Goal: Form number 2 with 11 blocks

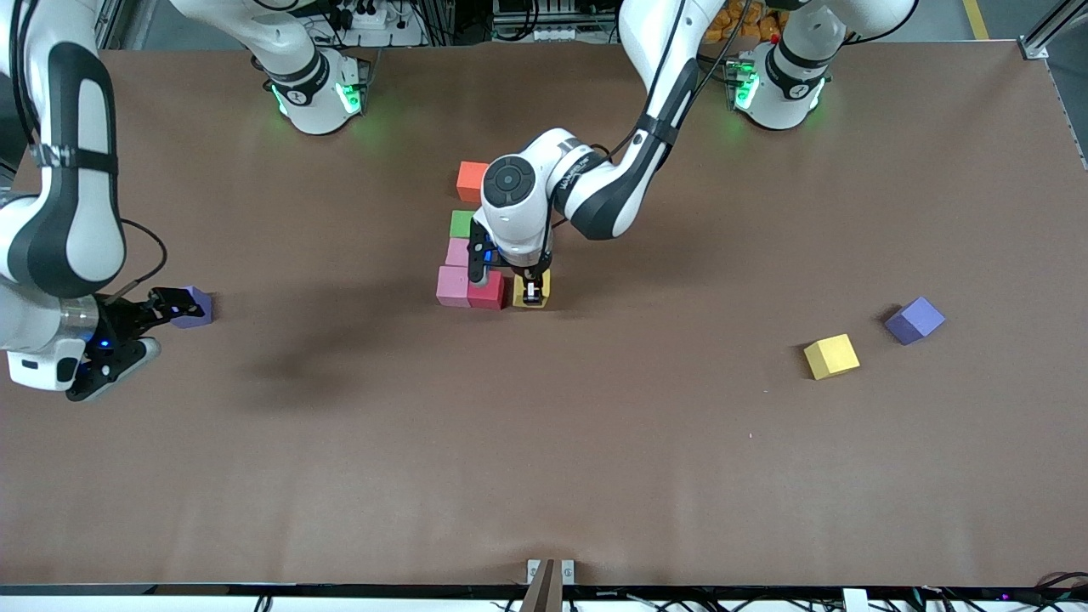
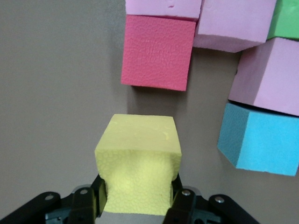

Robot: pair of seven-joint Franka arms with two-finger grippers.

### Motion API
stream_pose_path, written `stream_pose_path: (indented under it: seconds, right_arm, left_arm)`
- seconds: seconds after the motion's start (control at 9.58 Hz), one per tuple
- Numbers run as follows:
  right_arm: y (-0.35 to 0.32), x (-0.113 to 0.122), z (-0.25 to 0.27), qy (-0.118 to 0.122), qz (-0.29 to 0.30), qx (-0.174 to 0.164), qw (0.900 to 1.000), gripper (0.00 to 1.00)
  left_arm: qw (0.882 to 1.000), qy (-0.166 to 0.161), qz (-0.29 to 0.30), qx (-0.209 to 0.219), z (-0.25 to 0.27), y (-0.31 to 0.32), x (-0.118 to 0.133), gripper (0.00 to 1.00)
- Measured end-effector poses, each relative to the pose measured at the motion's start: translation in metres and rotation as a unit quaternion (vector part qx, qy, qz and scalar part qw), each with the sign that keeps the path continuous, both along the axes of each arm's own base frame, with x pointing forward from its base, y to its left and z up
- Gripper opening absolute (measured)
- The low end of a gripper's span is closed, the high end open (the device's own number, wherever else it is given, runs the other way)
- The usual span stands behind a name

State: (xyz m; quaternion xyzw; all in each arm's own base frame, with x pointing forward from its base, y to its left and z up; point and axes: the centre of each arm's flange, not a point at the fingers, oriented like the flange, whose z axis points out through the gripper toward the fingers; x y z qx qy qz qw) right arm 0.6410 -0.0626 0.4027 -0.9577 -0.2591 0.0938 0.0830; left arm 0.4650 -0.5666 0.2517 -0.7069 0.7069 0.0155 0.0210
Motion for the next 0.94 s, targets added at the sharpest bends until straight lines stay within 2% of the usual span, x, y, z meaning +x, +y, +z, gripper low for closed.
stream_pose_path:
  seconds: [0.21, 0.63, 0.94]
  right_arm:
    - [0.009, -0.003, 0.014, 0.0, -0.03, -0.006, 1.0, 1.0]
    - [0.048, -0.009, 0.033, 0.016, -0.105, -0.03, 0.994, 1.0]
    - [0.066, -0.031, 0.067, 0.013, -0.148, -0.033, 0.988, 1.0]
  left_arm:
    - [1.0, -0.003, 0.008, 0.0, -0.007, -0.003, -0.003, 0.54]
    - [1.0, -0.006, 0.018, 0.002, -0.02, -0.007, -0.007, 0.54]
    - [1.0, -0.008, 0.018, 0.002, -0.026, -0.01, -0.01, 0.54]
